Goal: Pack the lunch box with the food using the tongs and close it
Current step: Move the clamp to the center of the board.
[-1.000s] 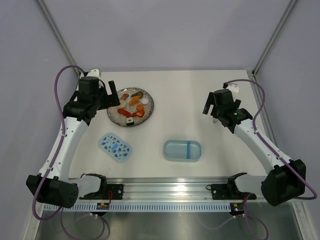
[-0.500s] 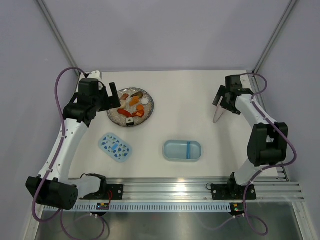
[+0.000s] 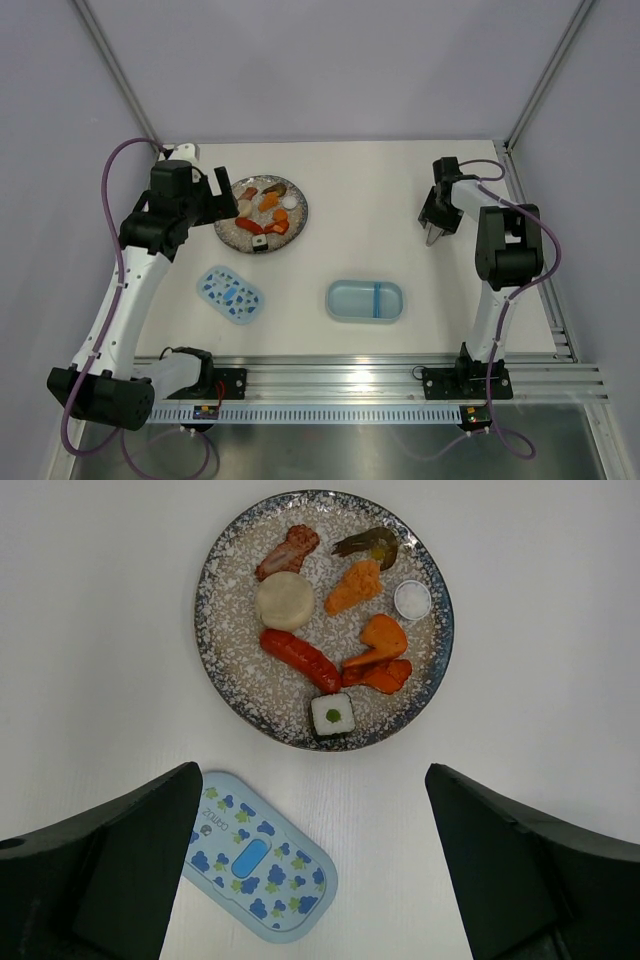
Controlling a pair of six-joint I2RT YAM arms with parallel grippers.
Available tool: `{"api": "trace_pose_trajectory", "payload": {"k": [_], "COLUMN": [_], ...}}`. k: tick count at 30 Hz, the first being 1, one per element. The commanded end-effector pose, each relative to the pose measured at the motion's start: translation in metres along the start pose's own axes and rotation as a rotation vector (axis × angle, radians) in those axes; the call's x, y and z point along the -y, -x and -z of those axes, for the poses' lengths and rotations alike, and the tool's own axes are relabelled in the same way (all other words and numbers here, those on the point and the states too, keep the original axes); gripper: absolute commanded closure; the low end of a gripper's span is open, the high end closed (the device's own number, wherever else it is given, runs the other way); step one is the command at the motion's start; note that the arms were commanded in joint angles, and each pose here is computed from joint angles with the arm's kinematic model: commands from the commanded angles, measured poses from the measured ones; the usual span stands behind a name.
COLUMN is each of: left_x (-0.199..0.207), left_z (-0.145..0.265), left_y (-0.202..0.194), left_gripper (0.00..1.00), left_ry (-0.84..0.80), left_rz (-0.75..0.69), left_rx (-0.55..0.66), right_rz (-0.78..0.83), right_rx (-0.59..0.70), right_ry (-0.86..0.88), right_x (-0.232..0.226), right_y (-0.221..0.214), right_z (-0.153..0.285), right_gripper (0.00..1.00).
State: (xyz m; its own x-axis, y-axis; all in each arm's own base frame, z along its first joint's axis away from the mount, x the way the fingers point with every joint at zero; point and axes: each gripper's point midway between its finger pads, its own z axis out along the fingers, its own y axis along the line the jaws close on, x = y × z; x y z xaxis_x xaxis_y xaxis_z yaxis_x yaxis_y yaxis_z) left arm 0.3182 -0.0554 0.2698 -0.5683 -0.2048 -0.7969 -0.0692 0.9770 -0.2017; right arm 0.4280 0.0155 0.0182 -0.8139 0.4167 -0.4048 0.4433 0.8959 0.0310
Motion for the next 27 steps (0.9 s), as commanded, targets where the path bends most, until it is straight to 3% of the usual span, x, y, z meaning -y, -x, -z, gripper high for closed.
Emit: {"api": "trace_pose_trajectory", "payload": {"k": [1,5,10,12,21,27], "left_x": [0.0,-0.001,0.0,0.001,-0.003,-0.002], "left_z": [0.003,0.004,0.002,0.001,0.008,0.012], "left_y": [0.004,0.004,0.004,0.004,0.014,0.015], "left_gripper": [0.01,0.01,0.01,0.01,0.01,0.01], "left_ry": [-0.001,0.003,-0.002,-0.003,0.022,0.014], "left_rz": [-0.005,-0.003,0.002,0.003,-0.006,-0.006], "left_rx": [0.028,0.033,0.028,0.025,0.05,0.054], "right_rz": [-0.022,-0.021,0.021,0.043,0.184,0.22], "right_rx": [0.025,0.015,0.04,0.052,0.054,0.018], "right_ry": [0.041,0.037,0.031,0.037,0.194,0.293], "right_x": [-0.015,-0.014,-0.018,-0.025,-0.117,-0.175], "right_y": [0.013,0.008,0.005,0.002,-0.061,-0.106], "right_z": [-0.003,-0.008,0.004,0.015,0.081,0.1], "right_gripper": [0.38,0.54,0.86,0.94,0.93,0.93]}}
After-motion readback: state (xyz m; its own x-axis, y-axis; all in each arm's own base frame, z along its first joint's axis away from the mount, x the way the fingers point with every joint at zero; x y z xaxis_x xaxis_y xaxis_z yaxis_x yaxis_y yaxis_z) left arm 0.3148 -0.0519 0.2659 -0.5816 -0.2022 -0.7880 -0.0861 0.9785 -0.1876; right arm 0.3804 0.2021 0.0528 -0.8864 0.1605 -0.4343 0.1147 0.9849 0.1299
